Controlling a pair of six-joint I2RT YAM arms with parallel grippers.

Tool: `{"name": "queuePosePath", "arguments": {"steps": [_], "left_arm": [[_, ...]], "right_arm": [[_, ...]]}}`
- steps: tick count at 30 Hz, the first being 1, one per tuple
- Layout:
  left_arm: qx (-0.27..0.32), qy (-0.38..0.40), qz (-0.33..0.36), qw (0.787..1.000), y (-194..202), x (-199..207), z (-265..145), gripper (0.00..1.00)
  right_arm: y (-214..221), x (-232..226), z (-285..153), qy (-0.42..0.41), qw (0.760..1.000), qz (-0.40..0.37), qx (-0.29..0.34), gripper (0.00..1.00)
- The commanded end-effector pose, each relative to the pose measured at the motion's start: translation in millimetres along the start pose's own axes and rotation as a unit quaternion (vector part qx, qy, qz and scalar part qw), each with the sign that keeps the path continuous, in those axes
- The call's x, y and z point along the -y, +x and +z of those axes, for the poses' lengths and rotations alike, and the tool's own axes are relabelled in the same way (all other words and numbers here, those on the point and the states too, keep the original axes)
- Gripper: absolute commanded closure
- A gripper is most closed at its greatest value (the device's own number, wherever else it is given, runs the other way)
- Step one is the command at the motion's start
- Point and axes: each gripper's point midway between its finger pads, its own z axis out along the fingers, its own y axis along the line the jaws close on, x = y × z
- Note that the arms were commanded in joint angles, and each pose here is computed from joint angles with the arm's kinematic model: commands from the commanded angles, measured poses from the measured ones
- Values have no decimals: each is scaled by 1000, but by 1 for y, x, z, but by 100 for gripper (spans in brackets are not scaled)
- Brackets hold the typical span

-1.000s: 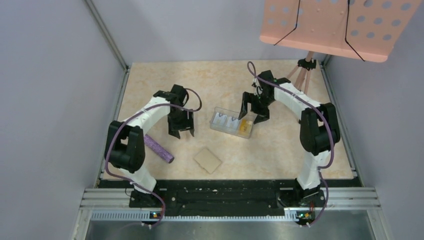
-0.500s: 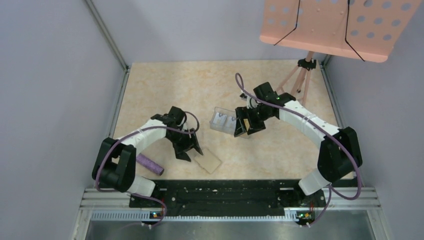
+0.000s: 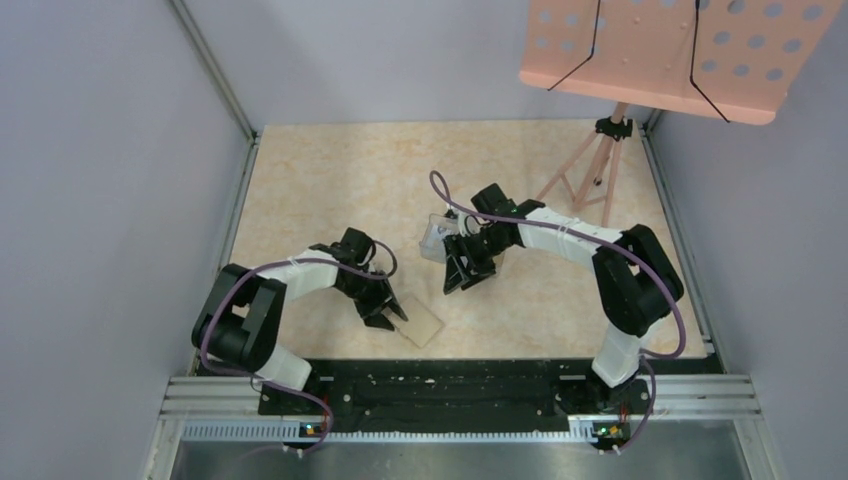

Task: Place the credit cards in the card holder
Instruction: Pick up the card holder from the center of the board.

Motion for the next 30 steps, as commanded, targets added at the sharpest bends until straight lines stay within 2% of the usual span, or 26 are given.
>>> {"name": "queuePosePath", "arguments": {"steps": [1, 5, 6, 10, 14, 20, 25, 30], "left_arm": [[28, 3, 18, 999, -19, 13, 2, 63], [34, -3, 40, 999, -28, 20, 1, 98], [36, -3, 49, 998, -30, 22, 0, 100], [45, 0, 103, 994, -36, 37, -14, 100], [78, 10, 165, 983, -43, 58, -40, 100], [97, 67, 245, 962, -38, 93, -72, 100], [112, 118, 304, 939, -30, 119, -96, 100], [127, 199, 355, 904, -13, 155, -128, 100]], "right_arm": [[-10, -7, -3, -6, 999, -24, 22, 37], [-14, -2, -6, 17, 999, -23, 30, 35], [-16, -1, -8, 27, 999, -23, 32, 35], [-29, 0, -19, 42, 998, -17, 49, 33], [-45, -1, -36, 39, 996, -2, 76, 29], [-63, -16, -61, 7, 995, -19, 98, 25], [-70, -35, -72, -56, 993, -36, 94, 24], [-77, -40, -82, -101, 989, -43, 98, 23]]}}
